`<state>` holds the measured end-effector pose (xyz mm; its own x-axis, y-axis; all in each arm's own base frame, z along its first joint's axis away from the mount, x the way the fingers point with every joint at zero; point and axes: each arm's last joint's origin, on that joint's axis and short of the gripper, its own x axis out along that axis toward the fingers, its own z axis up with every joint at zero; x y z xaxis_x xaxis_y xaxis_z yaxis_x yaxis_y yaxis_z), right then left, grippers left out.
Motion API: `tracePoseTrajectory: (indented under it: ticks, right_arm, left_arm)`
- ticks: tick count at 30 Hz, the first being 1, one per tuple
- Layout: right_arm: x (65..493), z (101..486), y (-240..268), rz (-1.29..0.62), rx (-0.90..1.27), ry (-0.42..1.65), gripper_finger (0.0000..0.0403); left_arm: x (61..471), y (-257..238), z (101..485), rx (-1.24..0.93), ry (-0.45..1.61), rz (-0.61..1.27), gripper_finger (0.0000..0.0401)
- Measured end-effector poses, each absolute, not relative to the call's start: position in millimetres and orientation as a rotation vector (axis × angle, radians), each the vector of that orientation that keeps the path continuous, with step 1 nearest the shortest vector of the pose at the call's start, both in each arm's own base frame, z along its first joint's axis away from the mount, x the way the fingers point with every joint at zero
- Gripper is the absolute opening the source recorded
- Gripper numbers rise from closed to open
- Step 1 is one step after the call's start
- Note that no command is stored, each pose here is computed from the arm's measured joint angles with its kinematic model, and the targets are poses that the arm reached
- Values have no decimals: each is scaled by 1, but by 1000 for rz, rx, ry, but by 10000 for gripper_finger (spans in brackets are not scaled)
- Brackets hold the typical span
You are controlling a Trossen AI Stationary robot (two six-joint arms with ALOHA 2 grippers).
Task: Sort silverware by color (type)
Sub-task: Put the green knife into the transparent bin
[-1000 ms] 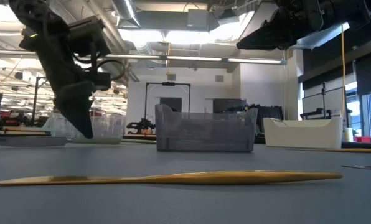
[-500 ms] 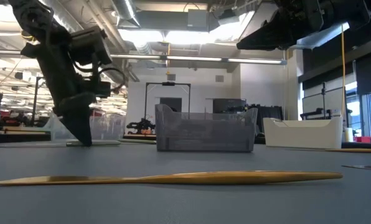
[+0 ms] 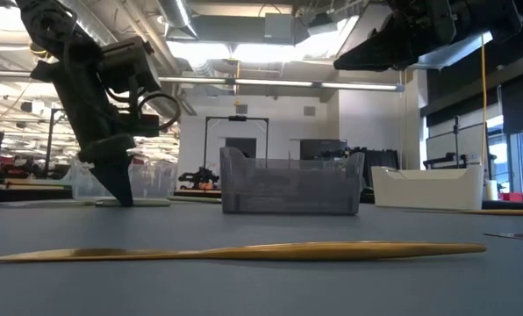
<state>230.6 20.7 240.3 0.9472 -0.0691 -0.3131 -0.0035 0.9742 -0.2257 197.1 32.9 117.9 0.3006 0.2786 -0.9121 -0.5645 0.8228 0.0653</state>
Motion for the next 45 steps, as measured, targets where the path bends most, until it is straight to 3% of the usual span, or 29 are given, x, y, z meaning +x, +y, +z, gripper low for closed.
tracePoseTrajectory:
  ticks: [10, 20, 31, 37, 45]
  right_arm:
    - [231, 240, 21, -33, -232, 326, 154]
    - [230, 240, 21, -33, -232, 331, 154]
    - [230, 240, 21, -33, -231, 331, 154]
    - [230, 240, 21, -33, -230, 331, 154]
    - [238, 230, 21, -29, -238, 370, 154]
  left_arm:
    - [206, 22, 127, -214, 1116, 523, 42]
    - [223, 7, 153, -145, 1060, 414, 13]
    - [222, 7, 153, -143, 1072, 423, 3]
    - [226, 6, 154, -189, 1038, 412, 31]
    - [221, 7, 147, -241, 1057, 431, 117]
